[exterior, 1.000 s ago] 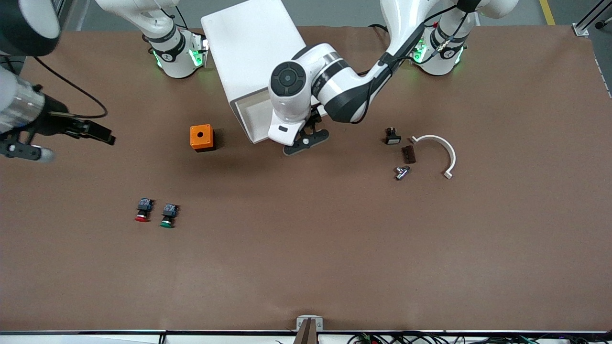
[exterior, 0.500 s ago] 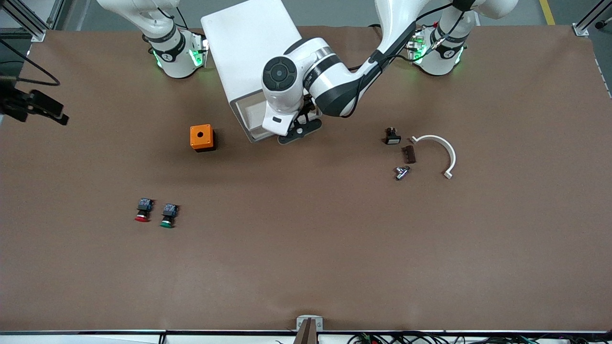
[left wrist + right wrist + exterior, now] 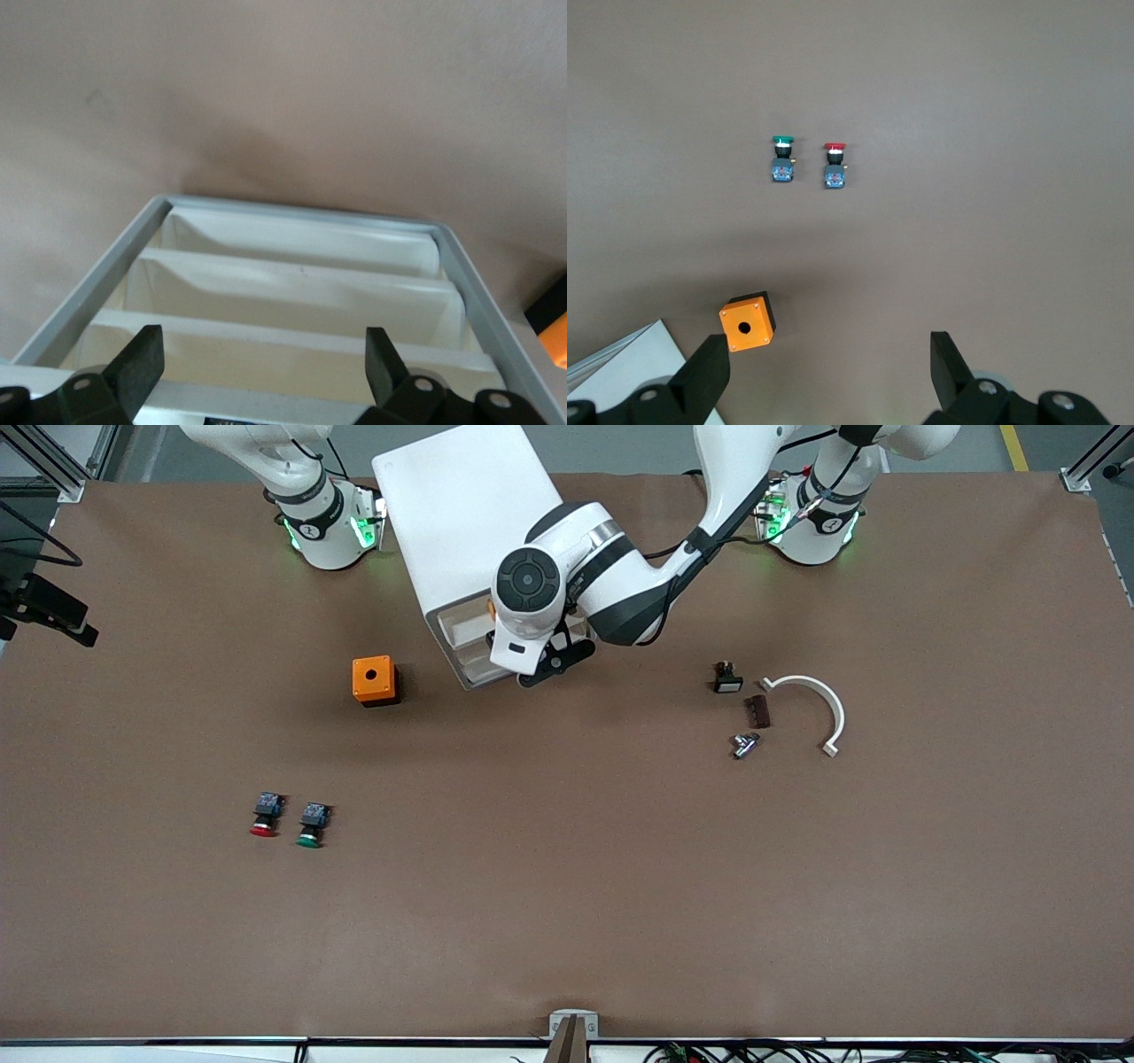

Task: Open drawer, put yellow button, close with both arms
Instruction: 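Push the drawer shut into the cabinet with the left gripper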

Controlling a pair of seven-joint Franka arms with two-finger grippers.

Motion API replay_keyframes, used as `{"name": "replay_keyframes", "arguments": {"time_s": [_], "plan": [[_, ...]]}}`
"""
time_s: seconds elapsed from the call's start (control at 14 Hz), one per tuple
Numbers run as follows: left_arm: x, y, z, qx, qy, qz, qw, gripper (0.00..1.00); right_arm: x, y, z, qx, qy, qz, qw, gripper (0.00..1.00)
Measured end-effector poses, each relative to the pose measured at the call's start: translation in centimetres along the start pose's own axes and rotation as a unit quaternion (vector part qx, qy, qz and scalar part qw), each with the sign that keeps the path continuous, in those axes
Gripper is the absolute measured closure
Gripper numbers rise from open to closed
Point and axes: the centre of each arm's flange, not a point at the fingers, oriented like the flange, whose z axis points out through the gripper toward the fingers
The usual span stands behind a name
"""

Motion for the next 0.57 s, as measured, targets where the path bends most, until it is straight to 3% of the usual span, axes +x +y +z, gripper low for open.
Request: {"name": "replay_keyframes", "arguments": {"time_s": [0.57], "plan": [[-0.4, -0.2, 1.1, -0.002, -0.074, -0.026, 0.997, 0.00, 2.2, 0.9, 1.0, -0.004, 0.008, 0.001, 1.000, 0.00]]}}
